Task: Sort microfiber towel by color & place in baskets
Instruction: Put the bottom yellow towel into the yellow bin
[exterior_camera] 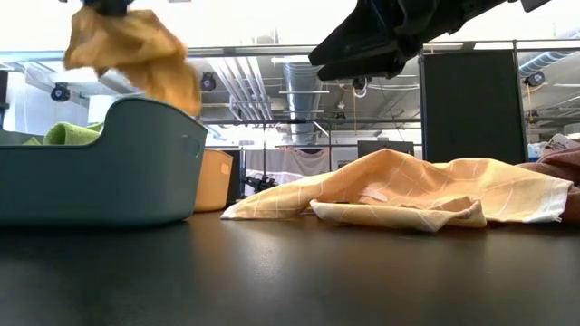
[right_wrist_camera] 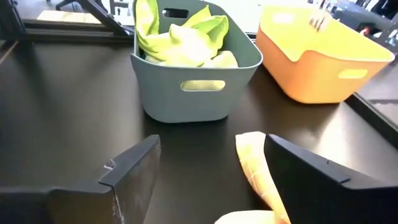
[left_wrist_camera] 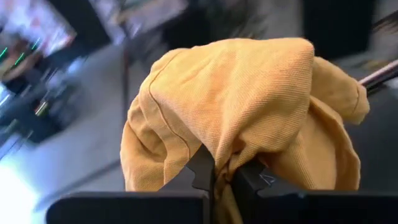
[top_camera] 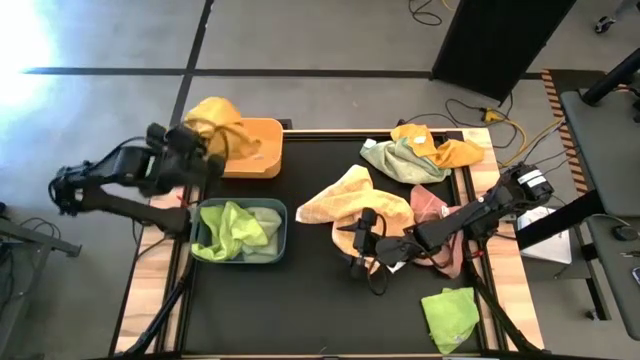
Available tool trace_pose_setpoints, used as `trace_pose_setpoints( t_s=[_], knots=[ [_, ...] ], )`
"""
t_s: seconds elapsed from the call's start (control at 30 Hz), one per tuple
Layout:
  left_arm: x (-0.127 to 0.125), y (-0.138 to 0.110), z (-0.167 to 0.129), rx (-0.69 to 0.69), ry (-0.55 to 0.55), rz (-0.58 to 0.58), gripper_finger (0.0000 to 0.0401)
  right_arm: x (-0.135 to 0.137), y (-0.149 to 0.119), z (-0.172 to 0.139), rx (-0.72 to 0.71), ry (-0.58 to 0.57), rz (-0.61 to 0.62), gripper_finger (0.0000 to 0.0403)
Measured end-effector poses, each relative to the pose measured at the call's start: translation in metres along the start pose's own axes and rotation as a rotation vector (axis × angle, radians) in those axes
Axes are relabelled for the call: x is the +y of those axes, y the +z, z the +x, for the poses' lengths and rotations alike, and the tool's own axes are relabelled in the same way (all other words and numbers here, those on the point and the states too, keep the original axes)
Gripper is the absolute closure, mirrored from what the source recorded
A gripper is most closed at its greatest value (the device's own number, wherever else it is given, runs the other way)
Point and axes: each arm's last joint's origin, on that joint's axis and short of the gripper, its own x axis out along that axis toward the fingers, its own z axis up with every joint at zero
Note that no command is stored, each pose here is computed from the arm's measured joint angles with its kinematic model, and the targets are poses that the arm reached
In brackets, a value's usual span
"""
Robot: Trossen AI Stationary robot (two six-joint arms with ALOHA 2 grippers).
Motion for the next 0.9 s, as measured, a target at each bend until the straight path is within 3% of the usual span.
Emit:
trace_pose_setpoints(
  t_s=[0.1, 0.27, 0.5, 0.77, 0.9],
  knots=[
    [0.000, 0.001, 0.028, 0.142, 0.038, 0.008, 0.0397, 0.000, 0.000, 0.000, 0.000, 0.000, -0.014, 0.0126],
    [-0.001, 0.007, 0.086, 0.373, -0.061, -0.023, 0.0397, 0.000, 0.000, 0.000, 0.004, 0.000, -0.021, 0.0120],
    [0.016, 0.005, 0.164, 0.656, -0.070, -0.080, 0.0397, 0.000, -0.001, 0.000, 0.010, 0.001, -0.010, 0.0120],
    [0.015, -0.001, 0.237, 0.891, -0.173, -0.157, 0.0394, 0.000, -0.003, 0.000, 0.031, -0.001, -0.002, 0.0136],
    [0.008, 0.001, 0.266, 0.989, -0.167, -0.167, 0.0393, 0.000, -0.003, 0.000, 0.030, -0.001, 0.022, 0.0141]
  ],
)
